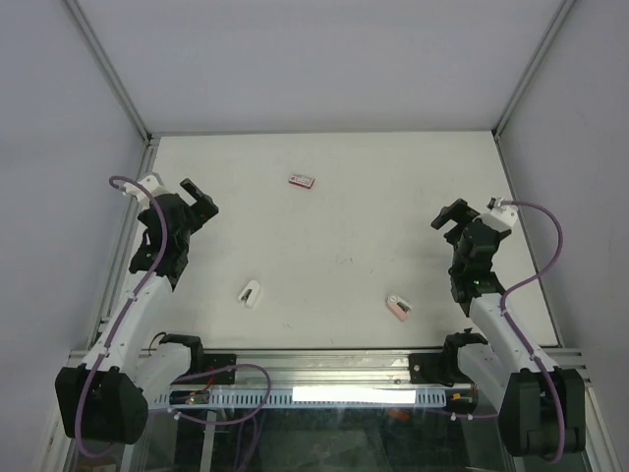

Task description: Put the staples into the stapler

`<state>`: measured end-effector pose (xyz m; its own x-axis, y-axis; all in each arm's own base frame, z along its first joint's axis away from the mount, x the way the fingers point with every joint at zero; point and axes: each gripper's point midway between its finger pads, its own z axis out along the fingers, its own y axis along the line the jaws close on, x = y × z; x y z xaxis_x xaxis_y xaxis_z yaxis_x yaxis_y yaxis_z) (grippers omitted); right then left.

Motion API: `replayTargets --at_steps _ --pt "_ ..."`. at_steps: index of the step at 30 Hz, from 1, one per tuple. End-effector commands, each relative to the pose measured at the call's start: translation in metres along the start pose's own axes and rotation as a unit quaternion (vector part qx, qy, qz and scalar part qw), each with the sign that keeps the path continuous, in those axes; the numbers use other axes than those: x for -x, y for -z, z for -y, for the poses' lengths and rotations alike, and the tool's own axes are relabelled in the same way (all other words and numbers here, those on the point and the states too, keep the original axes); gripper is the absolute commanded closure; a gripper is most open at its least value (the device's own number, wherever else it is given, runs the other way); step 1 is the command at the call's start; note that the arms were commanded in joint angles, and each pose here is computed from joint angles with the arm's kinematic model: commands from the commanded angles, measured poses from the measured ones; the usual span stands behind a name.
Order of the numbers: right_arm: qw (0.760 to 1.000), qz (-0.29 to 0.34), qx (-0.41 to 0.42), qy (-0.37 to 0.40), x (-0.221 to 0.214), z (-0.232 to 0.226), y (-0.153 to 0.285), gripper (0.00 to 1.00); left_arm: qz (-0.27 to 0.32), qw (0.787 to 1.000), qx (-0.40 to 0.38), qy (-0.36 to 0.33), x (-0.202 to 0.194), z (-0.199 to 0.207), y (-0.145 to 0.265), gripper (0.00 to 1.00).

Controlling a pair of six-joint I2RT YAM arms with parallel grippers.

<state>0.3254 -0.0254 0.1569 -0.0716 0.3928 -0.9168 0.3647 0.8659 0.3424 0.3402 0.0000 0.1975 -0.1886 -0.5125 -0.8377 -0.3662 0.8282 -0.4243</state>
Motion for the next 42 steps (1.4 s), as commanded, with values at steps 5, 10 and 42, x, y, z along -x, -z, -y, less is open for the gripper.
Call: replayTargets --at_steps 5,10,42 --pt "1.0 -0.001 0.006 -0.018 0.007 -0.007 -0.001 0.0 -0.075 0.996 -0.046 -0.002 0.021 0.038 0.031 0.01" --pt "0.996 -0.03 0.084 -0.012 0.003 -0.037 0.002 0.0 -0.165 0.971 -0.112 -0.128 -0.004 0.053 0.03 0.01" --pt "0.984 -0.098 0.147 0.016 -0.01 -0.064 0.001 0.0 -0.338 0.94 -0.04 -0.022 -0.191 0.019 0.093 0.13"
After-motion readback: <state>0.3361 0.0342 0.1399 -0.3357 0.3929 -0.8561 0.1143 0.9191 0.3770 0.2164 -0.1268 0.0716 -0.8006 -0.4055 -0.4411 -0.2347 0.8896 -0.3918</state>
